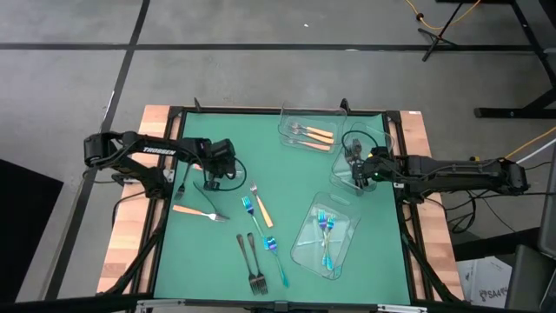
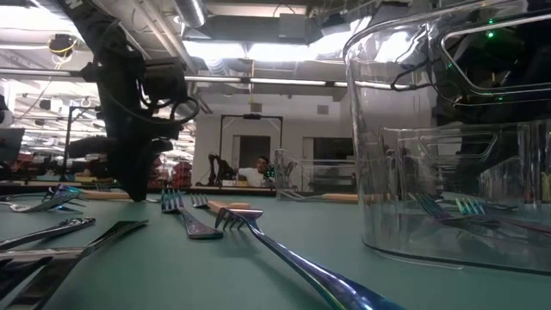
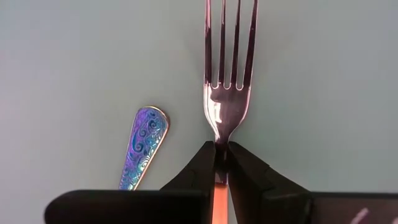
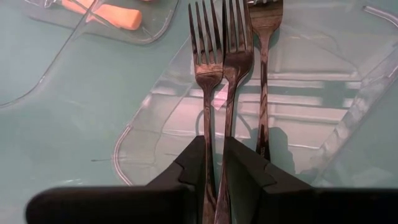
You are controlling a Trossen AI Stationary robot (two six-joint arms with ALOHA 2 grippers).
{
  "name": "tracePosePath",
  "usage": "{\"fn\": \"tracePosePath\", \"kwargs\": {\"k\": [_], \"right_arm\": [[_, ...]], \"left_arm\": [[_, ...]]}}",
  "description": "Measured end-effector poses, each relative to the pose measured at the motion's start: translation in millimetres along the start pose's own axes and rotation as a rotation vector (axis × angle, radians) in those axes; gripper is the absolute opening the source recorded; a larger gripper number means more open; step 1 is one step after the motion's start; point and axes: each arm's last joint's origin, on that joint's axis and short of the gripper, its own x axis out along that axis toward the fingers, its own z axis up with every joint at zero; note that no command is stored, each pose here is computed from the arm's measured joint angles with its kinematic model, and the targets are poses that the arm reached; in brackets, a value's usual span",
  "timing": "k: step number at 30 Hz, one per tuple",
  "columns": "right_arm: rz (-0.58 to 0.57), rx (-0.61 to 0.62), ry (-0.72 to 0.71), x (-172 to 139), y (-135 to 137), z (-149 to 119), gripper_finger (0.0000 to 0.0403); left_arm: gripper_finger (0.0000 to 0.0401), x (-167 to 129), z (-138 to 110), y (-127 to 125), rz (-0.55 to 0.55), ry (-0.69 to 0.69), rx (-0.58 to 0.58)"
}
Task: Sort silverware by color (type)
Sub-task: Put the orange fork into the top transparent bin
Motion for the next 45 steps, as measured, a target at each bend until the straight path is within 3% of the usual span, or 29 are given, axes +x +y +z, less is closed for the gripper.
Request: {"fn": "tracePosePath", "kwargs": {"k": [10,17,30,45], "right_arm": [[0.001,0.0,0.0,0.0,0.0,0.0,0.0056],[0.026,0.01,-0.002,-2.8,-0.7,0.6,0.0056],[0.132,0.03,-0.044,-15.7,-3.9,4.5,0.0056],[0.413,-0.079,-0.176,-29.1,17.9,16.8,0.0056]], "left_arm": [[0.0023,0.1,1.6,0.5,-0.002,-0.02,-0.126],[0.0023,0.3,9.9,0.3,-0.088,-0.133,-0.237],[0.0023,-3.4,26.5,6.7,-0.101,-0.324,-0.355],[0.0023,-15.8,49.5,18.3,-0.056,-0.605,-0.45]]}}
